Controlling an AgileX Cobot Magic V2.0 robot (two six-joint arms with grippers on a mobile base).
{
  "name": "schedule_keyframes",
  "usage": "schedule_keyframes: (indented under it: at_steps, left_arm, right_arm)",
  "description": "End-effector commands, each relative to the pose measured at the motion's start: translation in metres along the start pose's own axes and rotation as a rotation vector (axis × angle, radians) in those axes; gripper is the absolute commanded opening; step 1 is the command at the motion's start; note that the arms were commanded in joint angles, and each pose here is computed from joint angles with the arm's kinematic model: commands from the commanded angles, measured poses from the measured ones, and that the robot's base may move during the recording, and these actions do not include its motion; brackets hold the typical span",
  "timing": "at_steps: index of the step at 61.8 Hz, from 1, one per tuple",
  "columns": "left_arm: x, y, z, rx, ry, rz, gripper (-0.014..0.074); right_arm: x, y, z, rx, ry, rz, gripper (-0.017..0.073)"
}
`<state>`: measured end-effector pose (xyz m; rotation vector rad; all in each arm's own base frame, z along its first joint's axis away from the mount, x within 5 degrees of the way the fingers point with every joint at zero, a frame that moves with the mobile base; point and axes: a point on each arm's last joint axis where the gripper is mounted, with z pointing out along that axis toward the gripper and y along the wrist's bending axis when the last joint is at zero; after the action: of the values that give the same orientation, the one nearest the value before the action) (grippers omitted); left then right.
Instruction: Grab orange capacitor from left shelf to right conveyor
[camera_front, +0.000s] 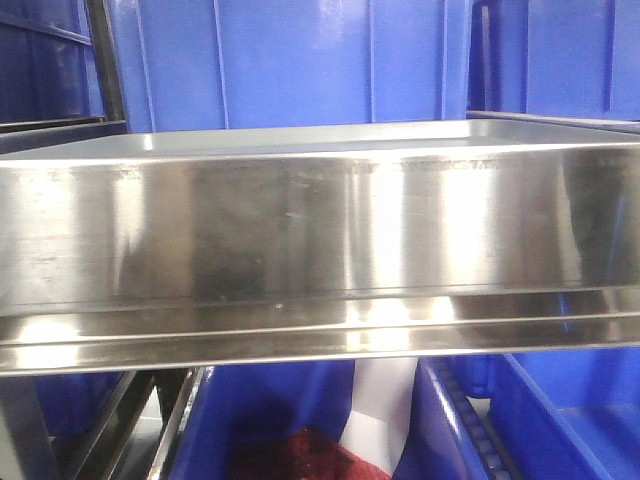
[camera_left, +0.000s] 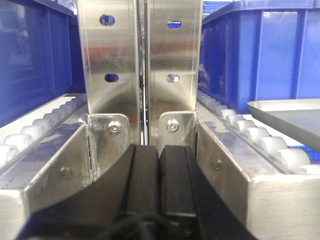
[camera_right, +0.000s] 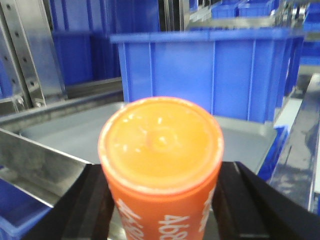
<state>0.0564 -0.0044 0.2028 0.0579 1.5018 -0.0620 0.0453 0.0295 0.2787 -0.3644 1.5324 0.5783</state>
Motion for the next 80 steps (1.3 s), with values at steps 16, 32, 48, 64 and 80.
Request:
schedule_keyframes:
  at_steps: [16, 32, 48, 64, 80]
  left_arm:
    - [-0.0102, -0.0001, 0.0003, 0.002, -0.088, -0.006, -0.0105]
    - [-0.0102, -0.0001, 0.0003, 0.002, -0.088, -0.006, -0.0105]
    - [-0.0102, -0.0001, 0.0003, 0.002, -0.088, -0.006, -0.0105]
    - [-0.0102, -0.0001, 0.0003, 0.002, -0.088, -0.006, -0.0105]
    - [-0.0102, -0.0001, 0.0003, 0.002, -0.088, -0.006, -0.0105]
  right_arm:
    - [-0.0154, 0.0029, -0.0018, -0.023, -0.097, -0.015, 0.0048]
    - [-0.0154, 0.0029, -0.0018, -0.023, -0.097, -0.015, 0.0048]
    - [-0.0154, 0.0029, -0.0018, -0.023, -0.097, -0.015, 0.0048]
    - [-0.0154, 0.0029, -0.0018, -0.023, -0.097, -0.015, 0.0048]
    - [-0.0154, 0.0029, -0.0018, -0.023, -0.097, -0.015, 0.0048]
